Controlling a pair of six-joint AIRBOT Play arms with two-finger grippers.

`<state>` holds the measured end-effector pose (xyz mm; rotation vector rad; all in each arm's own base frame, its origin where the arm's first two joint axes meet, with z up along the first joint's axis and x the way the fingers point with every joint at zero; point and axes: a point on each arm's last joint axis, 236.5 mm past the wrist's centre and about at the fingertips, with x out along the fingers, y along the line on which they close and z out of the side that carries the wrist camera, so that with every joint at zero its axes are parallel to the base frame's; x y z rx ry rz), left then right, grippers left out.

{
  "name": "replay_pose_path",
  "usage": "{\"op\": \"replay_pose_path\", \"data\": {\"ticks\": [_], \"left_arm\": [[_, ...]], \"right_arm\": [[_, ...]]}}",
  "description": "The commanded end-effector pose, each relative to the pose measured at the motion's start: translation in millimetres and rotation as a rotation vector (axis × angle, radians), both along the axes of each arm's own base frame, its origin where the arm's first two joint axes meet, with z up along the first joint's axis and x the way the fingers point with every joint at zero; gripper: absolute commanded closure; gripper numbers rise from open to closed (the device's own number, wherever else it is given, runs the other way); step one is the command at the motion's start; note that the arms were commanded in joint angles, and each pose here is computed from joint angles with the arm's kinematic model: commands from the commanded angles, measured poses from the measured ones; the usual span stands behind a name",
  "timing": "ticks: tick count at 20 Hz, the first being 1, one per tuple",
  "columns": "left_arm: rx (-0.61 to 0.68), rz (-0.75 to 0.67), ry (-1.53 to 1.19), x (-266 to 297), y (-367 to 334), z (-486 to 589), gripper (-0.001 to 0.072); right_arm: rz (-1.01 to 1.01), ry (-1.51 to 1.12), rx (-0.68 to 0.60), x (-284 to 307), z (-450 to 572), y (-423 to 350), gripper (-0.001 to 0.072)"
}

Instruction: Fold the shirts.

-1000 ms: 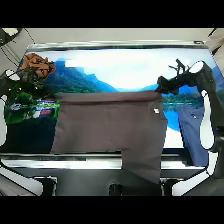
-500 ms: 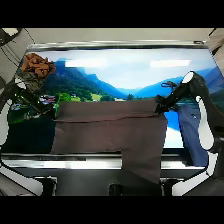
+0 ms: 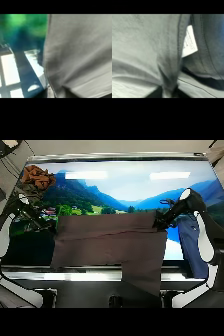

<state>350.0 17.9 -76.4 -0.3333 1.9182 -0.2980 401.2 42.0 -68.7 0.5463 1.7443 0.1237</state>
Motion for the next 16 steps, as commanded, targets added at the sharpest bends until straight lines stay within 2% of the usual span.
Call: {"op": "replay_pose_path", "data": {"ticks": [1, 3, 6, 8, 12, 16], "left_arm": [[0.005, 0.012, -0.03, 5, 4, 8, 0.0269], [0.021, 0.042, -0.08, 10, 15, 30, 0.0269], [0.061, 0.142, -0.111, -6, 33, 55, 0.0281], [0.056, 0.171, -0.08, -43, 27, 44, 0.0306], [0.024, 0.198, 0.001, -141, 0, -8, 0.0306], [0.004, 0.199, 0.042, -179, -14, -32, 0.0311]], "right_arm": [[-0.01, -0.044, 0.038, 7, 15, 8, 0.0323], [0.017, -0.075, 0.003, 1, 37, -9, 0.0262], [-0.005, -0.058, -0.061, -20, 62, -47, 0.0264], [-0.007, -0.066, -0.115, -33, 67, -59, 0.027], [-0.001, -0.085, -0.088, -56, 66, -46, 0.027], [0.005, -0.077, -0.086, -71, 61, -43, 0.0271]]}}
